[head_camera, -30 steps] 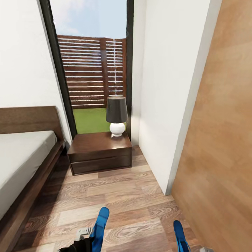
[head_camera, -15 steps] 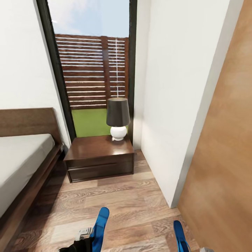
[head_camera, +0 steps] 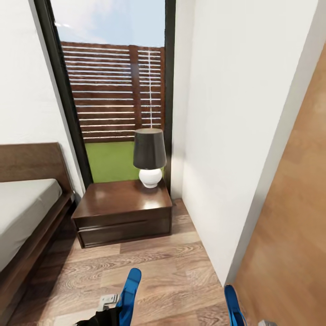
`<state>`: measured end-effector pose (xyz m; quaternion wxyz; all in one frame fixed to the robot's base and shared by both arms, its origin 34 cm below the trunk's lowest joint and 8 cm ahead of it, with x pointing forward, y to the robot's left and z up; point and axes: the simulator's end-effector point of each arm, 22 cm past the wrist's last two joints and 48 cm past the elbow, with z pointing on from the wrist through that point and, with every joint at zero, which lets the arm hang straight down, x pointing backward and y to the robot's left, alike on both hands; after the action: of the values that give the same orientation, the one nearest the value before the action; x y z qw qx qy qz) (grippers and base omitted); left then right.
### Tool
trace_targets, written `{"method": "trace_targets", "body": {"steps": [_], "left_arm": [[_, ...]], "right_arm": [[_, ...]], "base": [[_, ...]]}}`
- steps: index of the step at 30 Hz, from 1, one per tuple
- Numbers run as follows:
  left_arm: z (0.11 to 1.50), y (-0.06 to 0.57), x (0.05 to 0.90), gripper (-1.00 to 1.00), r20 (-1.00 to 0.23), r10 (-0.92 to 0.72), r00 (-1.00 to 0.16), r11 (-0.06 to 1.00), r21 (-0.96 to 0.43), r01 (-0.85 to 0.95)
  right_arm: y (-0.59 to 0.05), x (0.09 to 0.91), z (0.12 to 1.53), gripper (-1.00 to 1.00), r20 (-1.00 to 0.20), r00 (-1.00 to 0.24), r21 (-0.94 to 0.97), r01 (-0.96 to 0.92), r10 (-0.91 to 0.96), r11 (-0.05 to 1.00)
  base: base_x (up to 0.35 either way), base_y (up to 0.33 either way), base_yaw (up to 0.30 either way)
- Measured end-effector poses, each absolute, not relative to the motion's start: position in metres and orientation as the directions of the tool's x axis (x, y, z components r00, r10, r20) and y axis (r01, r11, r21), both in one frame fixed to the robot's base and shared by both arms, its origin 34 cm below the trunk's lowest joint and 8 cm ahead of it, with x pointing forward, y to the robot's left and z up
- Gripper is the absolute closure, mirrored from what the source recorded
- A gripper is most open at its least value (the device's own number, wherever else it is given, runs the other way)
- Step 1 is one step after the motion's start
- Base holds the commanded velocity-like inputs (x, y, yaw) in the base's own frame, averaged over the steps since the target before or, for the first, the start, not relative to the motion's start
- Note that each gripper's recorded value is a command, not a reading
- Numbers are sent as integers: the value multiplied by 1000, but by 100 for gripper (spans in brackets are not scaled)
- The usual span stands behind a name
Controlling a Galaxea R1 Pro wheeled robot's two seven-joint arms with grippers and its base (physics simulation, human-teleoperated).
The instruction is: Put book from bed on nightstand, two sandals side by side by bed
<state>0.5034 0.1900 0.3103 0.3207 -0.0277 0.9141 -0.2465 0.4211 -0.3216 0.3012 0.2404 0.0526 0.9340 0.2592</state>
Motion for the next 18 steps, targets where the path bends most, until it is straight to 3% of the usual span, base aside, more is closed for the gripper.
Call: {"method": "trace_targets", "body": {"steps": [12,18], "left_arm": [[310,190,503,100,-573,-209,-793,877,-469,107],[310,190,504,100,-572,-211,-793,877,-469,106]], "right_arm": [[-322,421,301,100,-422,-879,508,-26,222,861],[-322,421,301,100,-421,-879,508,-25,223,861]], "base": [[308,0,5],[172,0,154]]}}
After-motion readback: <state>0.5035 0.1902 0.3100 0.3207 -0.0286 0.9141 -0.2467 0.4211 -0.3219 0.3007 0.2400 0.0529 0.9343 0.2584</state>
